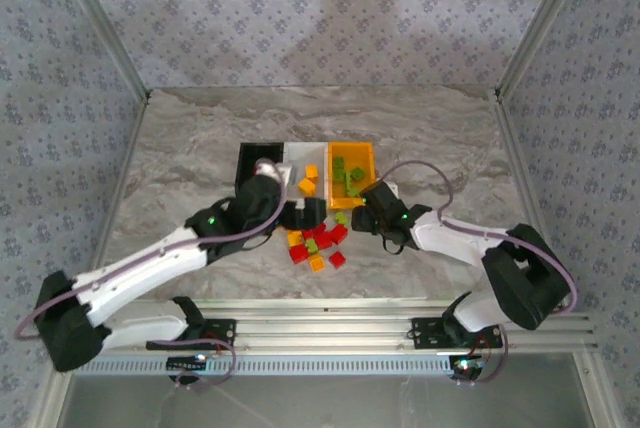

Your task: Sort the legos into containers by color

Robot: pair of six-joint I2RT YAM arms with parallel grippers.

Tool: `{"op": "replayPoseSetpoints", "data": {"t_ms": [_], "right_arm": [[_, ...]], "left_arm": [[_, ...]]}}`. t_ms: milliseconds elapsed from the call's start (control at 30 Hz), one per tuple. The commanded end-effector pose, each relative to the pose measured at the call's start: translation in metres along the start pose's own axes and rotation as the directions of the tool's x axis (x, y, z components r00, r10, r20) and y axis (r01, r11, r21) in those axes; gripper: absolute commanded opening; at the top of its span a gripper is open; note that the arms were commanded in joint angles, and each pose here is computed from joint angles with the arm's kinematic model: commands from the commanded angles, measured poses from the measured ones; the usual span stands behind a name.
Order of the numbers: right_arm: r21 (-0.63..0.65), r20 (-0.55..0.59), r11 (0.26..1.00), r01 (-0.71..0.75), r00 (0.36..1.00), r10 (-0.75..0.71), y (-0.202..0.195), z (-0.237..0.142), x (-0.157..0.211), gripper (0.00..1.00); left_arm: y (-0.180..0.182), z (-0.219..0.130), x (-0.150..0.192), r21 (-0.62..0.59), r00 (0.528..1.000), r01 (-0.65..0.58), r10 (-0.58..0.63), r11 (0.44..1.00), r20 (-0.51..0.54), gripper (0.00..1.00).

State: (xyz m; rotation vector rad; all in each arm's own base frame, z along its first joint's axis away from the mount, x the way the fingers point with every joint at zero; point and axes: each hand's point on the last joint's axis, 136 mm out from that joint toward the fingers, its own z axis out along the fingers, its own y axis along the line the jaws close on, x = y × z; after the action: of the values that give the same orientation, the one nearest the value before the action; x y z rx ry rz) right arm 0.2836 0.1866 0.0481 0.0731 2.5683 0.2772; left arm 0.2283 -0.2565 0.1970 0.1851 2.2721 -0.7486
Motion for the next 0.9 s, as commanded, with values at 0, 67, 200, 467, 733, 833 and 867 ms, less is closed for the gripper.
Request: {"op": "replayPoseSetpoints", "data": {"t_ms": [0, 67, 200, 467, 733, 833, 867], "right_arm": [[-0.005, 0.030, 1.000, 0.014, 0.999, -0.013, 0.009, 0.009, -0.017, 0.67], [0.005, 0.021, 1.000, 0.017, 1.000, -0.017, 0.008, 0.016, -0.019, 0.63], [0.027, -0.005, 0.999, 0.018, 1.000, -0.018, 0.006, 0.028, -0.018, 0.50], [0.003, -0.004, 0.999, 0.036, 0.999, -0.036, 0.011, 0.014, -0.012, 0.27], [-0.087, 0.114, 0.989, 0.121, 0.987, -0.111, 0.050, -0.053, -0.042, 0.23], [-0.066, 0.143, 0.992, 0.106, 0.985, -0.096, 0.056, -0.055, -0.070, 0.24], [-0.054, 0.148, 0.993, 0.102, 0.985, -0.093, 0.058, -0.050, -0.080, 0.25]], "left_arm": [[0.044, -0.014, 0.025, -0.114, 0.997, 0.070, -0.068, 0.991, 0.026, 1.00], [0.063, -0.022, 0.040, -0.150, 0.995, 0.099, -0.095, 0.984, 0.029, 0.99], [0.091, -0.034, 0.064, -0.180, 0.988, 0.150, -0.143, 0.972, 0.052, 1.00], [0.112, -0.049, 0.076, -0.188, 0.978, 0.197, -0.180, 0.962, 0.104, 1.00], [0.116, -0.051, 0.075, -0.193, 0.977, 0.196, -0.174, 0.961, 0.125, 1.00], [0.118, -0.051, 0.075, -0.199, 0.976, 0.201, -0.178, 0.959, 0.127, 1.00], [0.118, -0.051, 0.076, -0.199, 0.976, 0.202, -0.179, 0.959, 0.126, 0.99]]}}
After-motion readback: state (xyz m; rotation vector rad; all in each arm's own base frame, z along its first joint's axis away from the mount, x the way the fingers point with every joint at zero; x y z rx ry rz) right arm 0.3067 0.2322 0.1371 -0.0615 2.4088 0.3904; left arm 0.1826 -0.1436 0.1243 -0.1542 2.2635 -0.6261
